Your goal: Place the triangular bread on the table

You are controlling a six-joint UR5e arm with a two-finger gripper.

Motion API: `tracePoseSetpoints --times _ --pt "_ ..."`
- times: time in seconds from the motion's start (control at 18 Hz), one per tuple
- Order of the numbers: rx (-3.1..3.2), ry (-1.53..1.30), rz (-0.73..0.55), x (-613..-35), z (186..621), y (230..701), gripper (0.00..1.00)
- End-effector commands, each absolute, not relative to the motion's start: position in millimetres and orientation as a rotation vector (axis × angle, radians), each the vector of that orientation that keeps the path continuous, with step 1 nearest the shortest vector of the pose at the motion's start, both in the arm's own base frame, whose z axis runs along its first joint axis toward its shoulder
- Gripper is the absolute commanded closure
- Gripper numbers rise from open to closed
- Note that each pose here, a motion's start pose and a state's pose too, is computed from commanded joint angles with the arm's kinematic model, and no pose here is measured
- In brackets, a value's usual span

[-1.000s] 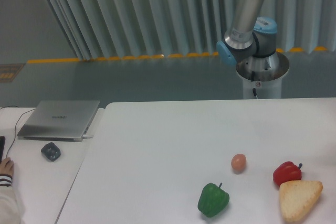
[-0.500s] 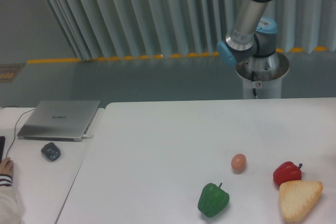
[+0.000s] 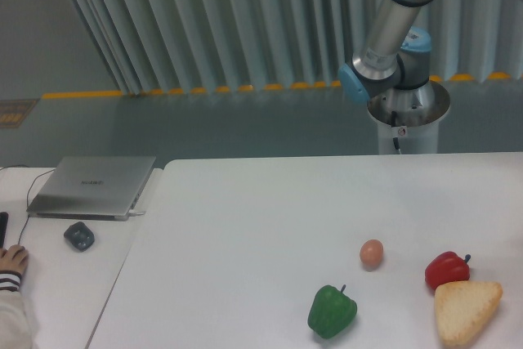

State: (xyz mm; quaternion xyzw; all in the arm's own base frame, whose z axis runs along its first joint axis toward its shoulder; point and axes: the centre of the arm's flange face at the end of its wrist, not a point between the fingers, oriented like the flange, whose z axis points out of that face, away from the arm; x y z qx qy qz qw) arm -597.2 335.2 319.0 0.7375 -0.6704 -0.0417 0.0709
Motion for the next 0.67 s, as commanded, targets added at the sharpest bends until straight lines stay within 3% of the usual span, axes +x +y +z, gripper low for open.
tracePoseSetpoints --times 0.67 --pt "2.293 -2.034 -0.159 -591.4 318.5 326.7 0.00"
